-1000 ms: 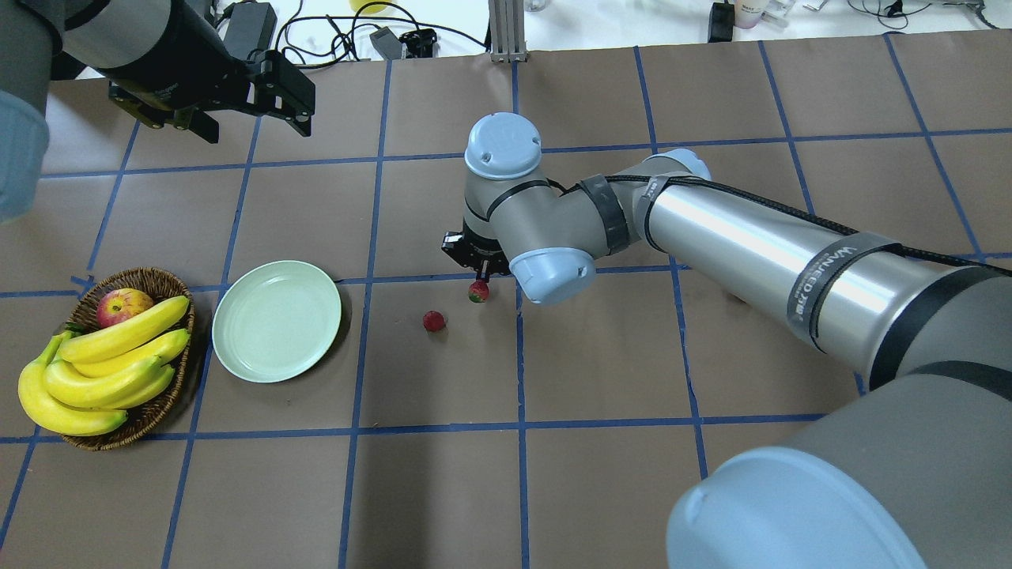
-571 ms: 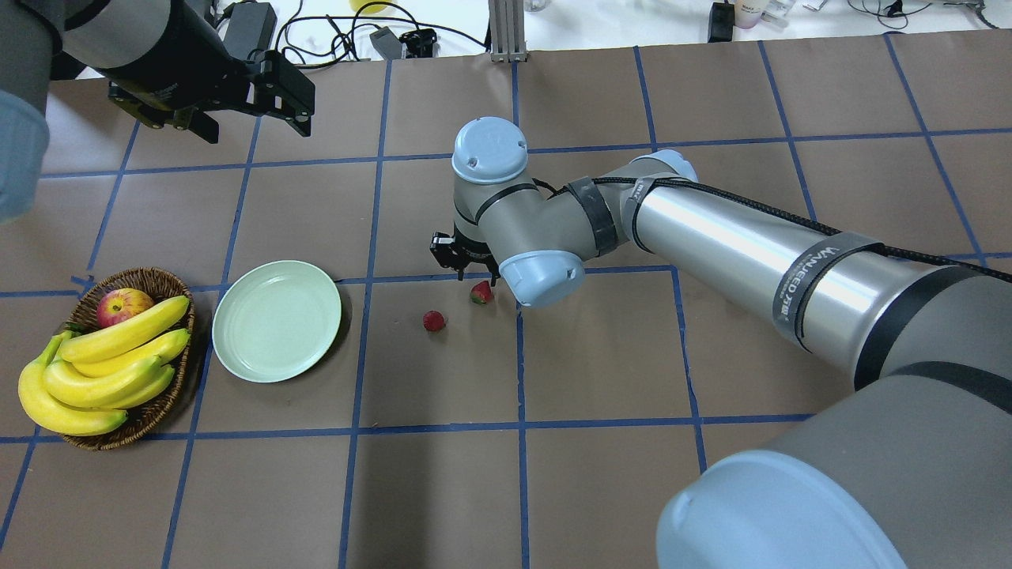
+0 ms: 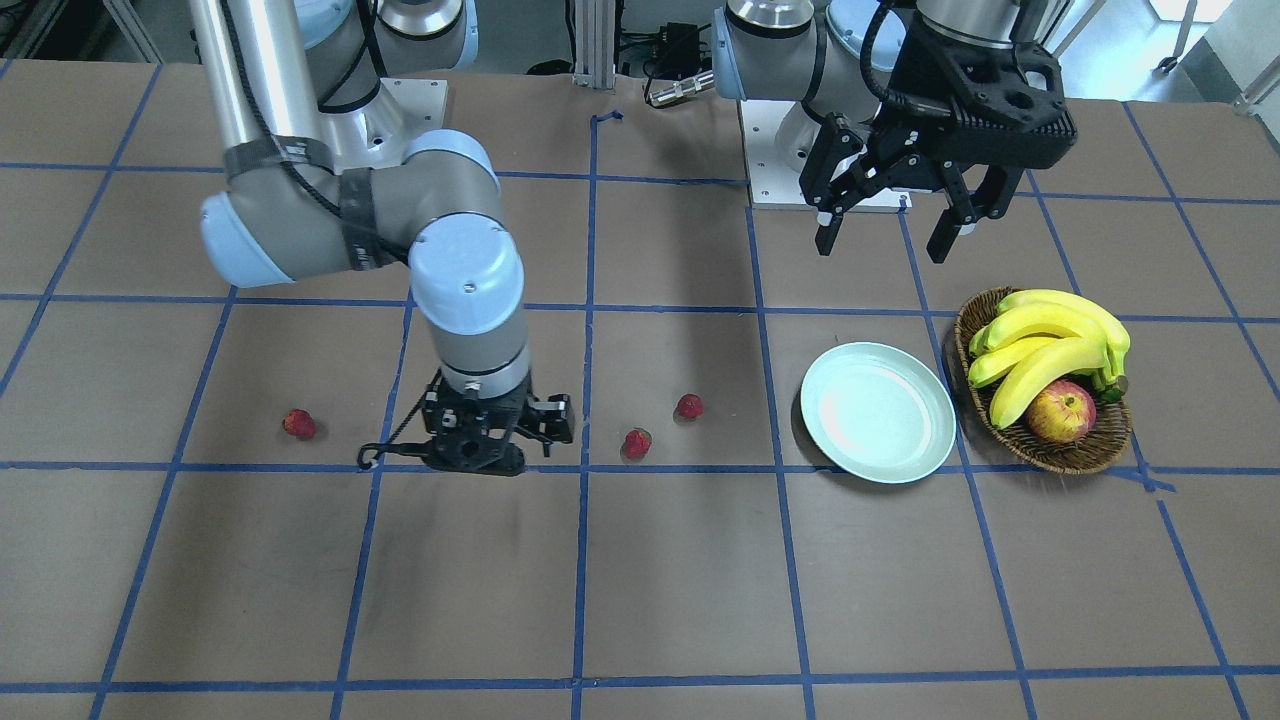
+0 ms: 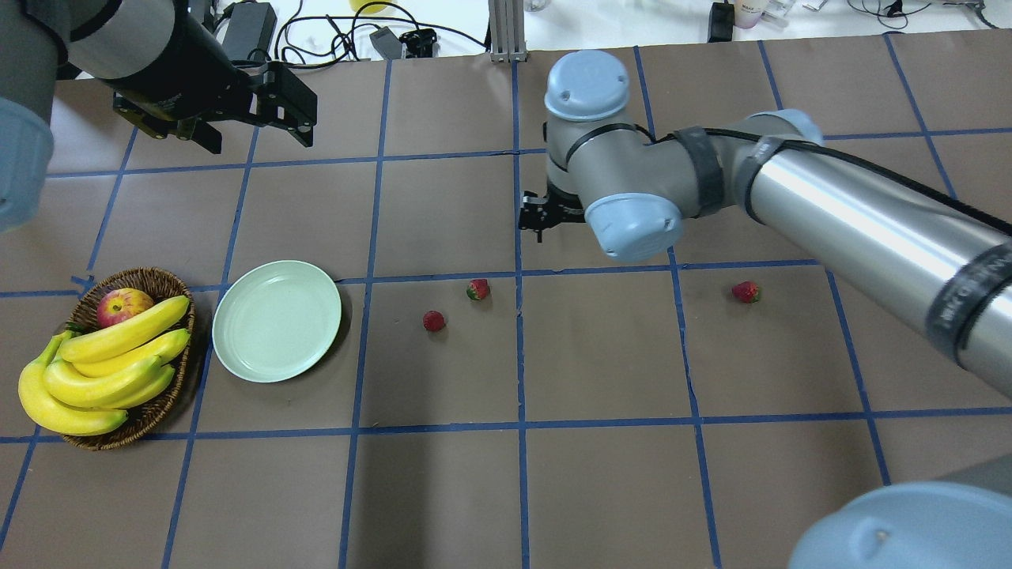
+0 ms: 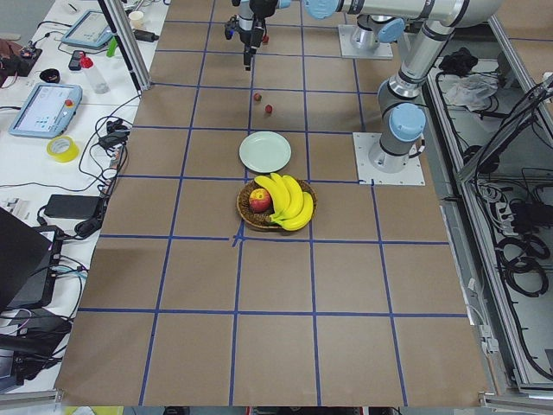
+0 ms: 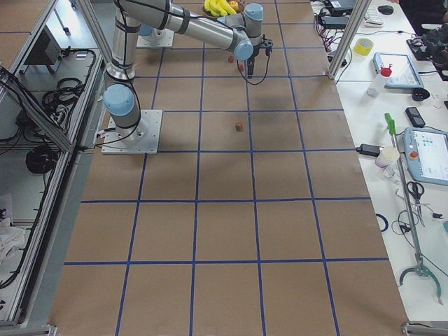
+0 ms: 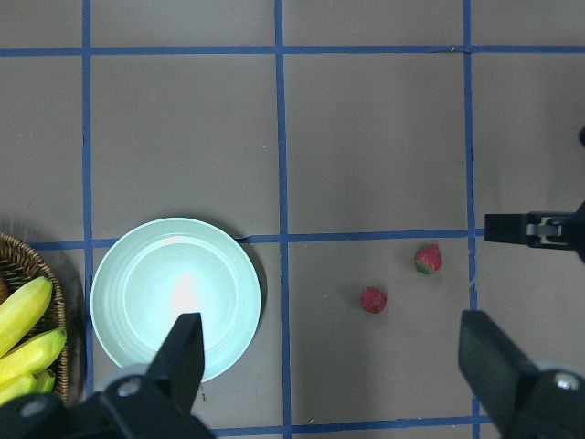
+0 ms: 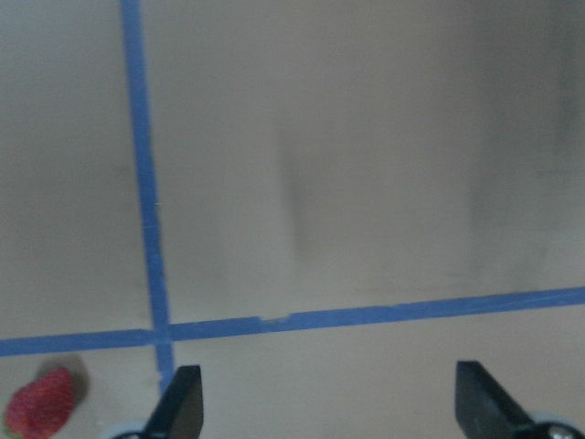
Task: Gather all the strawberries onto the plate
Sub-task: 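Grasp the last far strawberry with the right gripper while the left arm reaches out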
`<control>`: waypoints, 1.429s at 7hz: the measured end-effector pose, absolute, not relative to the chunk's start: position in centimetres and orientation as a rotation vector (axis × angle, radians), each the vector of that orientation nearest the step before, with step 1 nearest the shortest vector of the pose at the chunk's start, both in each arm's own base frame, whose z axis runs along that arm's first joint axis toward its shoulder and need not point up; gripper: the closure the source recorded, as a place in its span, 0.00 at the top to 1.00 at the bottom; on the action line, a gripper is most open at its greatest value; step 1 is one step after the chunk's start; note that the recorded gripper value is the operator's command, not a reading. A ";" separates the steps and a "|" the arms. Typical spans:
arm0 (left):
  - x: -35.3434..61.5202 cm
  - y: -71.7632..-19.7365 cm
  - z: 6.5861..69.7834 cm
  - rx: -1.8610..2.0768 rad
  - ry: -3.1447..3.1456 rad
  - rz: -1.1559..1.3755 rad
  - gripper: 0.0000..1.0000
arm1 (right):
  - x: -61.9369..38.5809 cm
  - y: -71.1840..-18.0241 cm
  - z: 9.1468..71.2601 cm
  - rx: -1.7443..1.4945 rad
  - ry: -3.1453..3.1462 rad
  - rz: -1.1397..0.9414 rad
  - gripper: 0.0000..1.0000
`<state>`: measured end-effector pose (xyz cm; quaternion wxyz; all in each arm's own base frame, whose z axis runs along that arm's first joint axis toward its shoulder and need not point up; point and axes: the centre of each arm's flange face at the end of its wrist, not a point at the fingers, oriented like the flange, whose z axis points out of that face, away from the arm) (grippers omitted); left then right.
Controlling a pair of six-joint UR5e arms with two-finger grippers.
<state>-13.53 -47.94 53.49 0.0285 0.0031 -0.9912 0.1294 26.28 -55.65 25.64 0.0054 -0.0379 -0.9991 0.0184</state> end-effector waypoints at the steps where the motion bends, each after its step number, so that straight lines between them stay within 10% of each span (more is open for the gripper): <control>1: -13.5 -48.2 53.2 0.021 -3.055 0.391 1.00 | 21.4 -55.6 25.6 -0.079 -3.117 0.036 0.95; 7: -14.5 -51.1 32.0 0.017 -3.018 0.158 0.99 | 1.5 -53.1 19.9 0.230 -3.123 -0.052 0.92; 8: -15.5 -51.5 29.4 0.014 -3.035 0.101 0.99 | 1.3 -52.0 18.7 0.227 -3.124 -0.053 0.80; 10: -18.8 -51.8 25.0 0.011 -3.124 0.064 0.93 | 1.4 -51.3 17.5 0.220 -3.132 -0.080 0.11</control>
